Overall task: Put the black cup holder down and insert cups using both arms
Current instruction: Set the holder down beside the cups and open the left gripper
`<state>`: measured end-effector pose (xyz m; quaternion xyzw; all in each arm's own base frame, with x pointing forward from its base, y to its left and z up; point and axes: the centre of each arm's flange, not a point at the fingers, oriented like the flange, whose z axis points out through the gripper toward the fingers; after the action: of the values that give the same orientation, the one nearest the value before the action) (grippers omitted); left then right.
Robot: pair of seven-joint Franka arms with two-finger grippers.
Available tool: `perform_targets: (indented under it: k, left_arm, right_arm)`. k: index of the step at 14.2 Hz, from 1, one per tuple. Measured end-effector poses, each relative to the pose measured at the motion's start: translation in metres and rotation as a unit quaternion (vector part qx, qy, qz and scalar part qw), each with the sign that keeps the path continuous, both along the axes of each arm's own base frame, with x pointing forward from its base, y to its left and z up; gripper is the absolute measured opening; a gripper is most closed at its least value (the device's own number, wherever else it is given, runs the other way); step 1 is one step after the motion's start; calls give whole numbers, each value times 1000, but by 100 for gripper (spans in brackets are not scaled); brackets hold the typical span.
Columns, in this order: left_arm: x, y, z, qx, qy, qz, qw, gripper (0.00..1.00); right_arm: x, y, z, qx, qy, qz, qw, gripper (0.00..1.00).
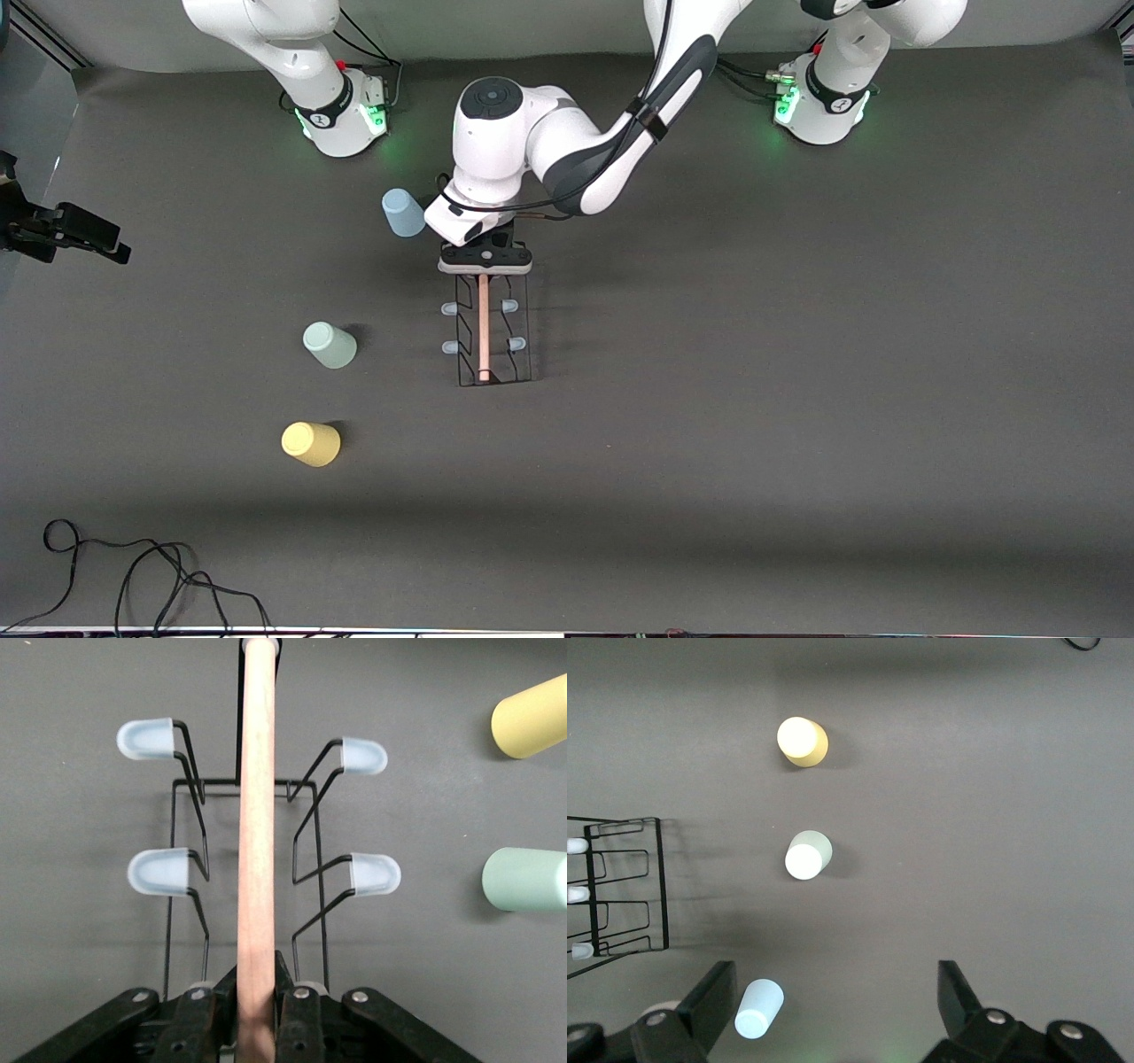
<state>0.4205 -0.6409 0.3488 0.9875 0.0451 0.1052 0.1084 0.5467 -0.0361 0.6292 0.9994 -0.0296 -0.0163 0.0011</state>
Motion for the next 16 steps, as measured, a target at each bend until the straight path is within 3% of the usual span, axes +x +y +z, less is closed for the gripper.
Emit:
perform_targets:
  k: [2,6,9,12,16]
  left_arm:
    - [0,1,-8,13,-9,-7,1000,26]
    - [5,5,-9,24,-19,-8,999,70]
    - [32,37,-8,84,3,23,996,99]
    - [97,115,28,134,23,60,989,100]
    - [198,267,101,119,24,80,989,100]
  right_arm:
    - [0,4,0,0,0,4,1000,100]
    - [0,5,0,0,0,5,1000,100]
    - [2,21,-14,1,6,19,1000,100]
    - [1,74,-40,-1,6,33,999,100]
    - [-8,79,-68,0,4,27,1000,100]
